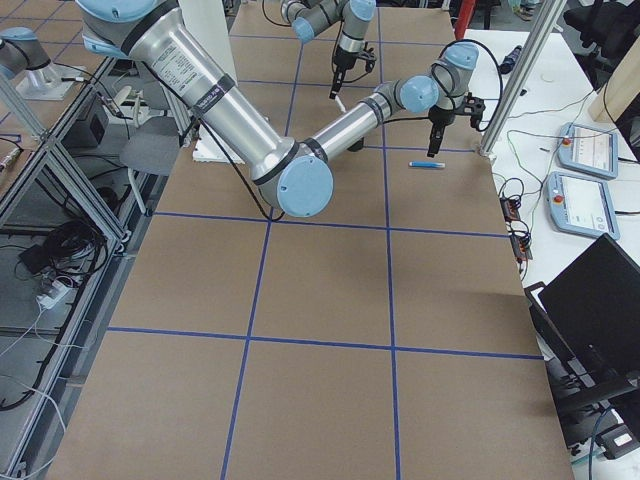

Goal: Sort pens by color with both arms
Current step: 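Lift the red-capped marker out of the cup with the left gripper, then place the red-capped marker beside the blue highlighter and release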

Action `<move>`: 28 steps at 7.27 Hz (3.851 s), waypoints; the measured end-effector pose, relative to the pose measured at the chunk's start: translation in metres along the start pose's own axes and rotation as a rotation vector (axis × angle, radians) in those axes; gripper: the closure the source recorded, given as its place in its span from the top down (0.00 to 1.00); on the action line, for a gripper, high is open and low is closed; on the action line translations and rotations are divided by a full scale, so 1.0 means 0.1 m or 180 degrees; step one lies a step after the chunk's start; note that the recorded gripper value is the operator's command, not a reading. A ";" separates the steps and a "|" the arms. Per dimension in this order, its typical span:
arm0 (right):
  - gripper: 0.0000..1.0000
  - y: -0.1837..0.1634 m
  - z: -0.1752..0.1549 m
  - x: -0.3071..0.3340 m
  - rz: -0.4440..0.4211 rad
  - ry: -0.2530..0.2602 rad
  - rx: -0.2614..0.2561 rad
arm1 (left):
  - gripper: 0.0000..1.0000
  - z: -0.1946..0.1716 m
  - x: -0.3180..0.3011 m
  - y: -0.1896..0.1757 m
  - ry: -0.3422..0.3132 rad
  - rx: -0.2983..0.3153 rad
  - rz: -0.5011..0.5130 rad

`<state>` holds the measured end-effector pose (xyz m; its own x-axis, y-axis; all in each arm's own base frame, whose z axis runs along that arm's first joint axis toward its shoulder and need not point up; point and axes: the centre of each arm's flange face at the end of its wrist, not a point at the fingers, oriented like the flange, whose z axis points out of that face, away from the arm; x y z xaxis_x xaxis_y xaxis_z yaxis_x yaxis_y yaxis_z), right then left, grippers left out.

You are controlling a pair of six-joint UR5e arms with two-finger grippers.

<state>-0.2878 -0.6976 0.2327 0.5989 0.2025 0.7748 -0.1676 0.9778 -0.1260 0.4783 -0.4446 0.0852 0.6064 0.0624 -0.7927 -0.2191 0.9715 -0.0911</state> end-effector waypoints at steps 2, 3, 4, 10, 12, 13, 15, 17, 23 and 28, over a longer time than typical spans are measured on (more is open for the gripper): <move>1.00 0.04 -0.05 -0.05 -0.0014 -0.0031 0.0014 | 0.00 -0.41 -0.19 0.02 0.0104 0.0221 0.0017; 1.00 0.05 -0.06 -0.07 -0.0024 -0.0040 0.0021 | 0.00 -0.55 -0.24 -0.03 0.0114 0.0392 0.0037; 1.00 0.06 -0.07 -0.08 -0.0044 -0.0046 0.0031 | 0.00 -0.63 -0.27 -0.12 0.0116 0.0622 0.0092; 1.00 0.15 -0.05 -0.04 -0.0237 -0.0197 0.0169 | 0.00 -0.20 -0.20 -1.60 0.0300 0.1939 -0.0204; 1.00 0.17 0.00 -0.04 -0.0267 -0.0215 0.0167 | 0.00 0.13 -0.02 -1.79 0.0232 0.2375 -0.0332; 1.00 0.18 0.02 -0.05 -0.0272 -0.0214 0.0159 | 0.00 0.40 0.06 -1.86 0.0210 0.2607 -0.0342; 1.00 0.18 0.05 -0.05 -0.0270 -0.0208 0.0149 | 0.00 0.81 0.16 -2.02 0.0126 0.2817 -0.0350; 1.00 0.18 0.07 -0.04 -0.0270 -0.0202 0.0143 | 0.00 1.11 0.15 -2.11 0.0030 0.2915 -0.0342; 1.00 0.19 0.09 -0.08 -0.0285 -0.0198 0.0134 | 0.00 1.53 0.16 -2.18 -0.0108 0.2839 -0.0315; 1.00 0.19 0.09 -0.09 -0.0294 -0.0194 0.0150 | 0.92 1.61 0.20 -2.15 -0.0115 0.2833 -0.0293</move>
<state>-0.3033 -0.6812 0.2286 0.5651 0.1065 0.8181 -0.1514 0.9882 -0.0240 0.6611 -0.6149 0.1858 0.6195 -0.0319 -0.7844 0.4964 0.7899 0.3600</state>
